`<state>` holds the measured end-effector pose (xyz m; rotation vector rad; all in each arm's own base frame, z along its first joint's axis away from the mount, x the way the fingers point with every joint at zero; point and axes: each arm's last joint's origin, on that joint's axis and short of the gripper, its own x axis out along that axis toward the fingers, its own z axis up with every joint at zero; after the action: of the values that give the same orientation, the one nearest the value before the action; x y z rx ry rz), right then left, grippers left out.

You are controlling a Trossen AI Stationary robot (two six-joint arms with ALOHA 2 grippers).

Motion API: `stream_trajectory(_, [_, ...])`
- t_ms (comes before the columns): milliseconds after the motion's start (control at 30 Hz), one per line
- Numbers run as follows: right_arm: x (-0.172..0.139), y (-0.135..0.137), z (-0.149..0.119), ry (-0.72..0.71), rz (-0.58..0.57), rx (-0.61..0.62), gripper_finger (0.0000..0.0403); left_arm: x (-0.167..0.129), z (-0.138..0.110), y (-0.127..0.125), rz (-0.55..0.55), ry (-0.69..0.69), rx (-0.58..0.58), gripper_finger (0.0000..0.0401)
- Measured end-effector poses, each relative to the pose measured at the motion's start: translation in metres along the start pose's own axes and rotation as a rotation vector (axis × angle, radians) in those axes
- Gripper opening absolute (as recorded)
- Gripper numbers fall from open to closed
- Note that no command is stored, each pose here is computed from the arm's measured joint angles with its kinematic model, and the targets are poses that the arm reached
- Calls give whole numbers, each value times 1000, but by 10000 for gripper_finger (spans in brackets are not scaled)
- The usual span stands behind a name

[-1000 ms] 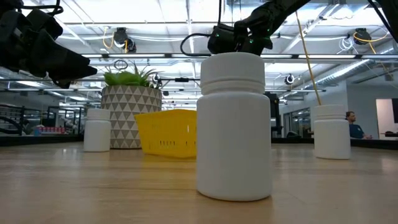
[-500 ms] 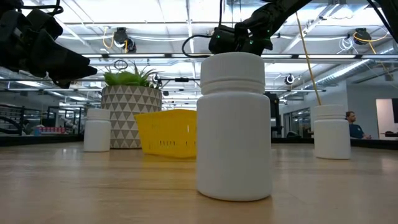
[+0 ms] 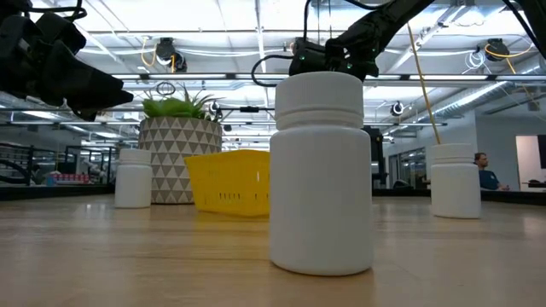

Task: Pick and place pill bottles into a basket
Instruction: Put the white pill bottle into the yellow basket

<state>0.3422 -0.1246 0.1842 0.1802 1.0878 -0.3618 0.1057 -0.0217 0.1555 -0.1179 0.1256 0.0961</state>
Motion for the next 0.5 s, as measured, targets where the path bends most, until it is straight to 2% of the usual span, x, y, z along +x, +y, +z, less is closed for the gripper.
stream_trajectory(500, [0, 0, 2, -25, 1, -2, 296, 0, 0, 0, 0, 0, 4, 186])
